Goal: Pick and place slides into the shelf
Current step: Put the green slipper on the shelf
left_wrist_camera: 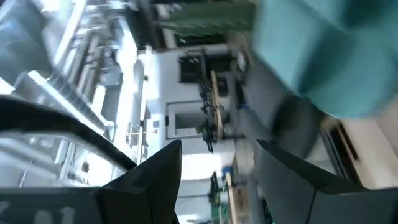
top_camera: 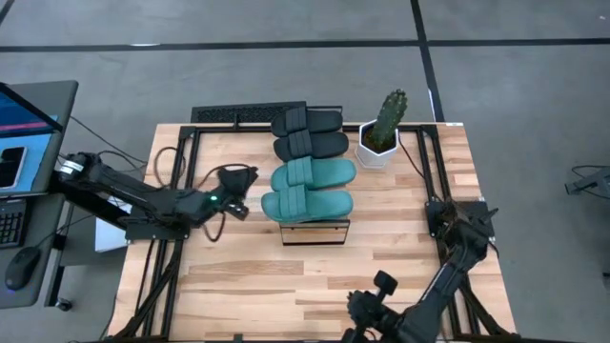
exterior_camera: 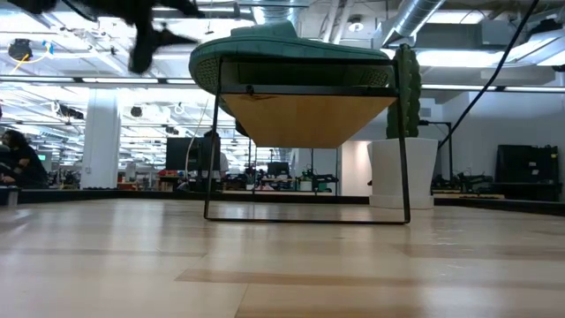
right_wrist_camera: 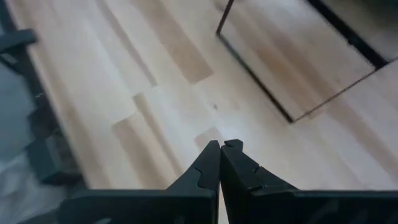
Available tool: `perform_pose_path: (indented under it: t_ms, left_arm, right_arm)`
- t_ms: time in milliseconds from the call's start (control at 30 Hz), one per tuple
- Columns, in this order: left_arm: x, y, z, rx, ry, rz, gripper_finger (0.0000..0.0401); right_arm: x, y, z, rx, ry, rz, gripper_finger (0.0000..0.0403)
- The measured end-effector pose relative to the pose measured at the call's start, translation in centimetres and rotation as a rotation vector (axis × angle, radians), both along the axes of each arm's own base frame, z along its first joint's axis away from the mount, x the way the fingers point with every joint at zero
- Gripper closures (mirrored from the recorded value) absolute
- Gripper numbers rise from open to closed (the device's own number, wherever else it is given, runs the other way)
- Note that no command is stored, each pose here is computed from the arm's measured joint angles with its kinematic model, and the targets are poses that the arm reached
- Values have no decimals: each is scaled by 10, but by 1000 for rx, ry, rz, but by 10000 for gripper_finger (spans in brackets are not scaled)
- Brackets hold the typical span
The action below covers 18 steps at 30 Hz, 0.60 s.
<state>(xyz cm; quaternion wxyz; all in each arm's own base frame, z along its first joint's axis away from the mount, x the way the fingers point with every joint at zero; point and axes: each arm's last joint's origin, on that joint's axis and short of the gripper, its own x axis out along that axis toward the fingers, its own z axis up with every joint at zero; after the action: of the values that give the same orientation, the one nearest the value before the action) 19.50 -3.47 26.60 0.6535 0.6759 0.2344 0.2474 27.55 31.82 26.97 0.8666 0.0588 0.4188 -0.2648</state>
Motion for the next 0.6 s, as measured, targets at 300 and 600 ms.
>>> perform_pose_path:
  t_ms: [300, 600]
  left_arm:
    - [-55, -43, 44, -153, -238, -330, 211]
    - [-99, -66, 60, -612, -446, -479, 250]
  right_arm:
    - [26, -18, -20, -221, -147, -94, 403]
    - [62, -78, 9, -322, -77, -116, 403]
